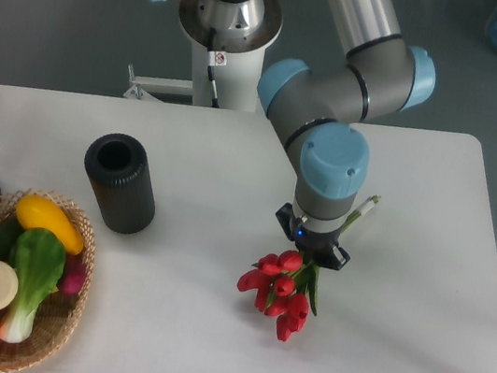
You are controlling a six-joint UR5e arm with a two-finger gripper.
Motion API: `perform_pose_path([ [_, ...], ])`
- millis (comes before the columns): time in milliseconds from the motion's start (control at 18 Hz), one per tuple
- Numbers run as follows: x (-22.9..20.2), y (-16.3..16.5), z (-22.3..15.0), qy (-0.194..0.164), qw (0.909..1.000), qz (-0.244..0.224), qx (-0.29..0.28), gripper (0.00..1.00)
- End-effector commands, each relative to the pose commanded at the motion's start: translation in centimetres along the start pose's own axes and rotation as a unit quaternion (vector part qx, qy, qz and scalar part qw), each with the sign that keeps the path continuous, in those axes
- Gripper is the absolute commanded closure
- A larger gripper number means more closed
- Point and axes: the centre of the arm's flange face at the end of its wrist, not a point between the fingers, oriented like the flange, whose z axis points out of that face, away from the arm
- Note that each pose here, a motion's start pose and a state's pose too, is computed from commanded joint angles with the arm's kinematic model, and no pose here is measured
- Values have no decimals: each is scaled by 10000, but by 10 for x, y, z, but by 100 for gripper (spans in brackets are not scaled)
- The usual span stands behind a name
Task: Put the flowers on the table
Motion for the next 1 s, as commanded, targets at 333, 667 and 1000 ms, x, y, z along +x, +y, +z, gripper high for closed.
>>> perform_pose_path([
  [333,0,2,1,53,9999,-30,101,13],
  [667,-12,21,-23,-75,9991,-241,354,0],
  [1000,-24,45,-47,-351,9975,-381,487,0],
])
